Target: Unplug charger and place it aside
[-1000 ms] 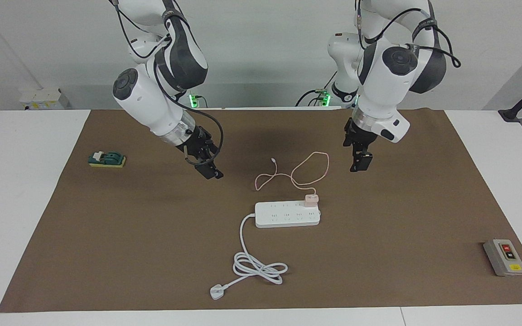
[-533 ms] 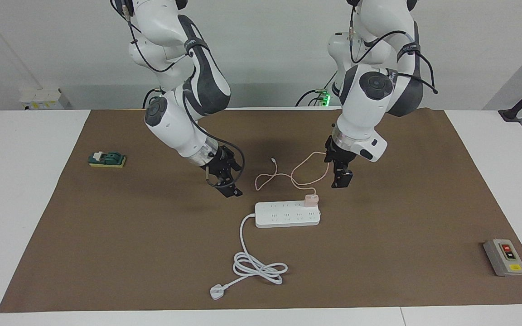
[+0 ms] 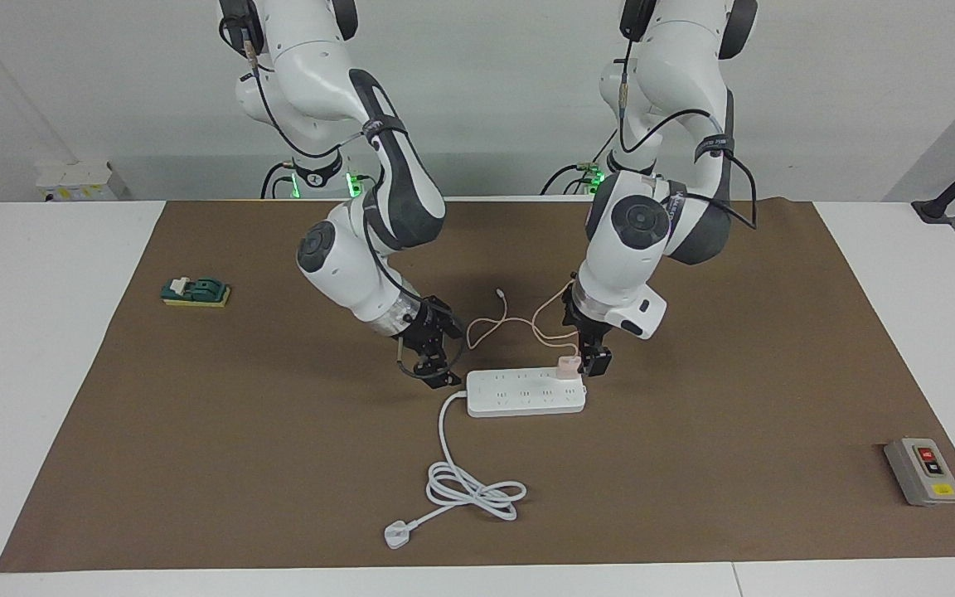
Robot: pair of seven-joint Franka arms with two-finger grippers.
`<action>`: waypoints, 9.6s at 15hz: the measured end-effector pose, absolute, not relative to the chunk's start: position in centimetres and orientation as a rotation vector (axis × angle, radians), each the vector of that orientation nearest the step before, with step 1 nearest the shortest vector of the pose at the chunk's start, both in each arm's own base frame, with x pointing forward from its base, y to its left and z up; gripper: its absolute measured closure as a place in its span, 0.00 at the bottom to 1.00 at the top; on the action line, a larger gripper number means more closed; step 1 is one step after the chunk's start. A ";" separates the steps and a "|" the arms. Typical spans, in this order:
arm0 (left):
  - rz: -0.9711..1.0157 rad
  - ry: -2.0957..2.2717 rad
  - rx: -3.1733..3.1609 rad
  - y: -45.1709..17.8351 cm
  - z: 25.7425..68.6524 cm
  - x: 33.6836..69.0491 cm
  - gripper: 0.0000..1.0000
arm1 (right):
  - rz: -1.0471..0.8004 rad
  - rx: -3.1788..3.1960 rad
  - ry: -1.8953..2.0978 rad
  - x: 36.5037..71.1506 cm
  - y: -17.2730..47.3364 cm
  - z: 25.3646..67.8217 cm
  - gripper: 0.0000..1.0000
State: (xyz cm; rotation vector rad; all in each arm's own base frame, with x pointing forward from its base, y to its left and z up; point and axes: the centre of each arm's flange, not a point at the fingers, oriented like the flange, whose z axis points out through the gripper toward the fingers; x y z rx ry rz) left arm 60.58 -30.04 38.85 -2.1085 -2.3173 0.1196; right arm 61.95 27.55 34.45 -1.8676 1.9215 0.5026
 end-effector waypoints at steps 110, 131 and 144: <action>-0.048 -0.473 -3.096 -18.9 47.9 60.3 0.69 | 0.476 -2.049 1.694 66.0 31.0 26.6 0.00; 0.246 0.312 -3.323 -1.9 42.0 46.1 0.69 | 0.346 -2.761 0.970 62.0 5.2 49.3 0.00; 0.039 0.278 -3.300 3.2 35.4 45.1 0.69 | 0.149 -3.085 0.206 57.6 -0.5 57.2 0.00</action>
